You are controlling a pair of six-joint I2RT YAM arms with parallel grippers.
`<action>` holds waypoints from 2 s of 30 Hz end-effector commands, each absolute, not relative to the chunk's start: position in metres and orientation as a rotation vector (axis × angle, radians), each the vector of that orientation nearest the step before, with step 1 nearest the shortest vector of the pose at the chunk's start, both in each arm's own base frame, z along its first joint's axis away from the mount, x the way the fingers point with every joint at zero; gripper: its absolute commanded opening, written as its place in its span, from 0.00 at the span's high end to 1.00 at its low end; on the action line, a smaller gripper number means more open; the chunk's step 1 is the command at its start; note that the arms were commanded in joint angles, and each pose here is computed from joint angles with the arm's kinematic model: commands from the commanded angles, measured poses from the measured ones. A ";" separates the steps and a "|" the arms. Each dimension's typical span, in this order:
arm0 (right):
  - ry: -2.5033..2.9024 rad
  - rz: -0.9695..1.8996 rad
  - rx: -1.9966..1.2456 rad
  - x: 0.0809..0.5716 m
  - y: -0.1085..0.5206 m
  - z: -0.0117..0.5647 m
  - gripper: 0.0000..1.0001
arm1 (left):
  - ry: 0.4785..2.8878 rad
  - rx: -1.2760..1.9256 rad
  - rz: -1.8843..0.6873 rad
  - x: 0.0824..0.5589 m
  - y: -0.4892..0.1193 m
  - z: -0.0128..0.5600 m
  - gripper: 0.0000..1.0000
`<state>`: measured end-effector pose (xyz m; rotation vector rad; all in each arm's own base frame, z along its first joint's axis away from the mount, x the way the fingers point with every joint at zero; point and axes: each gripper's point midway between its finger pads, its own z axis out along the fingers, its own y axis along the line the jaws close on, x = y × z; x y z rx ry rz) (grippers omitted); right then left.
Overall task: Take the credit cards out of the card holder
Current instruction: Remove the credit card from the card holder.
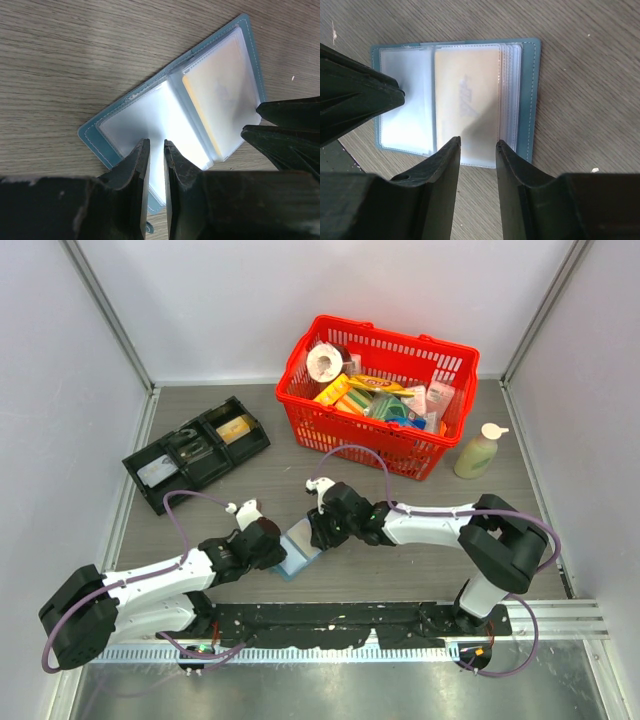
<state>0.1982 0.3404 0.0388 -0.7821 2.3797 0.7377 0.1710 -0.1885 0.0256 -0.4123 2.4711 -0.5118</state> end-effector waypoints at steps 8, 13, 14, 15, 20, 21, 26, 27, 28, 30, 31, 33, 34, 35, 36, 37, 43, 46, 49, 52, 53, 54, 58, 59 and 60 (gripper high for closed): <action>2.332 0.784 -0.819 0.193 0.359 0.049 0.60 | 2.501 -0.405 -0.497 0.164 -0.187 0.016 0.80; 2.349 0.798 -0.834 0.189 0.361 0.044 0.57 | 2.505 -0.404 -0.503 0.163 -0.189 0.015 0.80; 2.352 0.801 -0.830 0.189 0.361 0.044 0.56 | 2.505 -0.406 -0.507 0.164 -0.190 0.015 0.80; 2.347 0.808 -0.833 0.188 0.362 0.045 0.57 | 2.507 -0.402 -0.506 0.163 -0.190 0.015 0.80; 2.311 0.868 -0.833 0.185 0.369 0.062 0.59 | 2.503 -0.405 -0.513 0.163 -0.192 0.015 0.80; 2.305 0.879 -0.837 0.185 0.370 0.065 0.59 | 2.501 -0.405 -0.516 0.164 -0.192 0.016 0.80; 2.262 0.922 -0.846 0.182 0.376 0.086 0.59 | 2.486 -0.412 -0.533 0.165 -0.193 0.020 0.80; 2.256 0.926 -0.848 0.182 0.376 0.089 0.59 | 2.480 -0.415 -0.535 0.165 -0.193 0.022 0.80; 2.244 0.935 -0.848 0.182 0.377 0.094 0.59 | 2.476 -0.417 -0.536 0.166 -0.192 0.023 0.80; 2.230 0.947 -0.854 0.181 0.379 0.099 0.59 | 2.466 -0.420 -0.534 0.167 -0.191 0.026 0.80; 2.222 0.953 -0.855 0.180 0.380 0.102 0.59 | 2.463 -0.422 -0.528 0.167 -0.190 0.028 0.80; 2.212 0.971 -0.873 0.176 0.382 0.105 0.59 | 2.450 -0.426 -0.523 0.167 -0.187 0.032 0.79; 2.213 0.983 -0.880 0.174 0.383 0.105 0.59 | 2.443 -0.431 -0.521 0.168 -0.185 0.035 0.78; 2.206 0.994 -0.890 0.172 0.384 0.107 0.59 | 2.433 -0.436 -0.514 0.168 -0.183 0.038 0.77; 2.204 1.015 -0.906 0.168 0.386 0.107 0.59 | 2.417 -0.445 -0.517 0.169 -0.180 0.042 0.76; 2.203 1.026 -0.910 0.167 0.387 0.106 0.59 | 2.399 -0.456 -0.522 0.170 -0.178 0.048 0.75; 2.220 1.179 -1.025 0.139 0.403 0.095 0.54 | 2.241 -0.537 -0.502 0.175 -0.145 0.093 0.75; 2.220 1.241 -1.090 0.127 0.408 0.092 0.49 | 2.184 -0.559 -0.511 0.175 -0.134 0.109 0.74; 2.229 1.250 -1.102 0.125 0.408 0.089 0.46 | 2.160 -0.567 -0.555 0.175 -0.135 0.117 0.74; 2.222 1.197 -1.099 0.131 0.405 0.088 0.43 | 2.162 -0.542 -0.624 0.177 -0.149 0.124 0.73; 2.222 1.180 -1.084 0.135 0.403 0.089 0.43 | 2.165 -0.530 -0.651 0.178 -0.156 0.127 0.73; 2.220 1.174 -1.069 0.138 0.402 0.091 0.43 | 2.173 -0.517 -0.664 0.180 -0.163 0.127 0.73; 2.213 1.127 -1.007 0.153 0.393 0.095 0.42 | 2.203 -0.465 -0.724 0.185 -0.188 0.128 0.73; 2.218 1.088 -0.975 0.161 0.389 0.094 0.43 | 2.205 -0.460 -0.744 0.187 -0.195 0.128 0.73; 2.227 1.064 -0.929 0.170 0.383 0.094 0.44 | 2.201 -0.460 -0.770 0.189 -0.202 0.130 0.73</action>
